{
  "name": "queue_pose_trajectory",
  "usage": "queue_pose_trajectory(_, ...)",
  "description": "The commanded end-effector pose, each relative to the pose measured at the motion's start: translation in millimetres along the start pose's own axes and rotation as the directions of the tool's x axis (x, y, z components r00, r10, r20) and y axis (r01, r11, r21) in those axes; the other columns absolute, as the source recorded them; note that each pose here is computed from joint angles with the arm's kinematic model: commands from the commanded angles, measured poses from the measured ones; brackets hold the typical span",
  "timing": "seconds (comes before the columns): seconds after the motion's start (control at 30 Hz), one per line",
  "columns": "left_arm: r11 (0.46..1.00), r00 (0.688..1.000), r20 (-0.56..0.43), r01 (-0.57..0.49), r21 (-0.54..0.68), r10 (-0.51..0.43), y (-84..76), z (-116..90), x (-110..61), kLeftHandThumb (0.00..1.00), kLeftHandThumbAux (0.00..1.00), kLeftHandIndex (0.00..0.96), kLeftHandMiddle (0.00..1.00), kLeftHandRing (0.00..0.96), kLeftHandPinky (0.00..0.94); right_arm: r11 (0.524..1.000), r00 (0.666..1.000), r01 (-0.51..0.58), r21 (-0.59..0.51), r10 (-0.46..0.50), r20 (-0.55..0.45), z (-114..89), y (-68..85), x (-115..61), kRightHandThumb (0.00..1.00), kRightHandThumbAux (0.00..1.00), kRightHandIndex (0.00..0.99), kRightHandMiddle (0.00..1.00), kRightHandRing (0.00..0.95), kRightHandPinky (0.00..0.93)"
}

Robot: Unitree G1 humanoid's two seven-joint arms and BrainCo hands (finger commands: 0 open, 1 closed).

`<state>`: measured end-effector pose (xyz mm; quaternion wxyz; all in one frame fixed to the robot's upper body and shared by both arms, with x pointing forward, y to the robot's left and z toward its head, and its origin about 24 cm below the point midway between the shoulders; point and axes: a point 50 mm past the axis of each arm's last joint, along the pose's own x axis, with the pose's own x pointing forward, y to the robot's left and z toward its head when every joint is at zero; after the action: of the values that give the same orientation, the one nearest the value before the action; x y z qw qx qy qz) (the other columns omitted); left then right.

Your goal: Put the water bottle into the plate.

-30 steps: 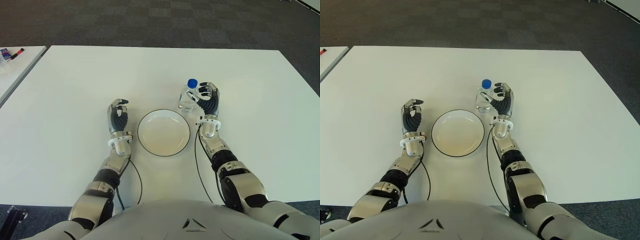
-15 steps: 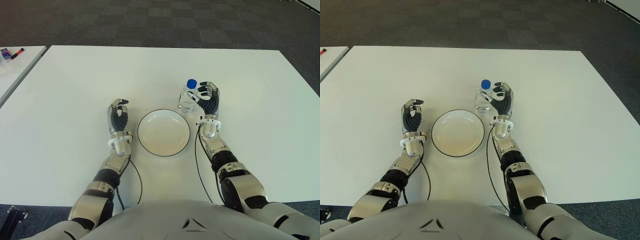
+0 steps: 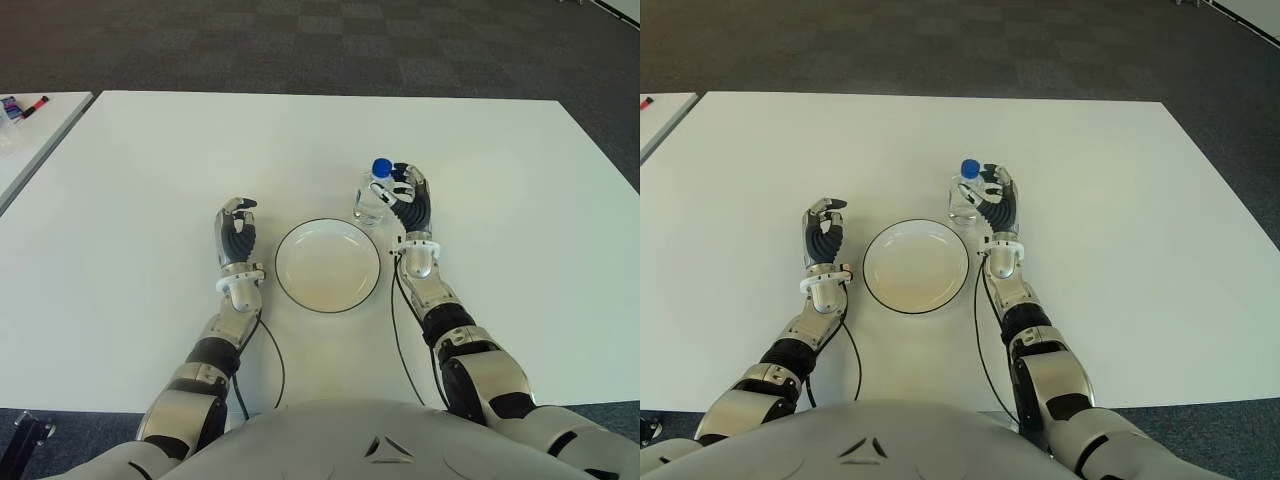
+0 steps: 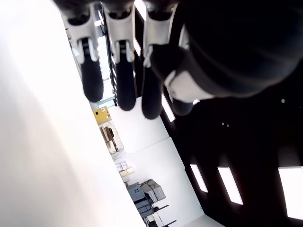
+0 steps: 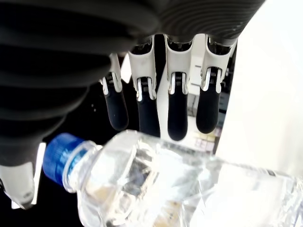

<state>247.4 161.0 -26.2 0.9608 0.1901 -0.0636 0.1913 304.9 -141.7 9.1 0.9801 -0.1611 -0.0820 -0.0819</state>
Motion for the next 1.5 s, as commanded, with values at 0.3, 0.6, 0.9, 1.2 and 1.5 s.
queue_pose_trajectory(0.3, 1.0, 0.999, -0.029, 0.02, 0.023, -0.02, -0.4, -6.5, -5.0, 0.837, 0.677, 0.471, 0.406, 0.355, 0.377, 0.995, 0.996, -0.072, -0.068, 0.068, -0.059, -9.1, 0.5, 1.7, 0.564, 0.472, 0.052, 0.08, 0.119, 0.216)
queue_pose_trajectory(0.6, 1.0, 0.999, -0.039, 0.016, 0.004, -0.016, -0.4, -6.5, -4.7, 0.839, 0.675, 0.467, 0.412, 0.359, 0.387, 0.99, 0.992, -0.105, -0.09, 0.099, -0.072, -11.2, 1.6, 1.8, 0.569, 0.461, 0.022, 0.025, 0.064, 0.174)
queue_pose_trajectory(0.9, 1.0, 1.0, -0.027, 0.009, 0.017, -0.009, 0.8, -6.2, -4.2, 0.838, 0.675, 0.465, 0.413, 0.358, 0.373, 0.982, 0.992, -0.124, -0.14, 0.117, -0.056, -11.2, 2.4, 2.4, 0.596, 0.45, 0.0, 0.001, 0.023, 0.147)
queue_pose_trajectory(1.2, 1.0, 1.0, -0.021, -0.003, 0.025, 0.003, 1.3, -6.3, -4.1, 0.837, 0.676, 0.466, 0.409, 0.351, 0.374, 0.971, 0.988, -0.154, -0.183, 0.146, -0.058, -13.0, 3.0, 2.4, 0.609, 0.426, 0.0, 0.0, 0.0, 0.121)
queue_pose_trajectory(1.5, 0.998, 1.0, -0.004, -0.01, 0.068, 0.01, 1.3, -6.6, -3.9, 0.836, 0.677, 0.465, 0.406, 0.339, 0.358, 0.967, 0.986, -0.164, -0.196, 0.154, -0.065, -14.0, 3.3, 2.5, 0.603, 0.421, 0.0, 0.0, 0.0, 0.124)
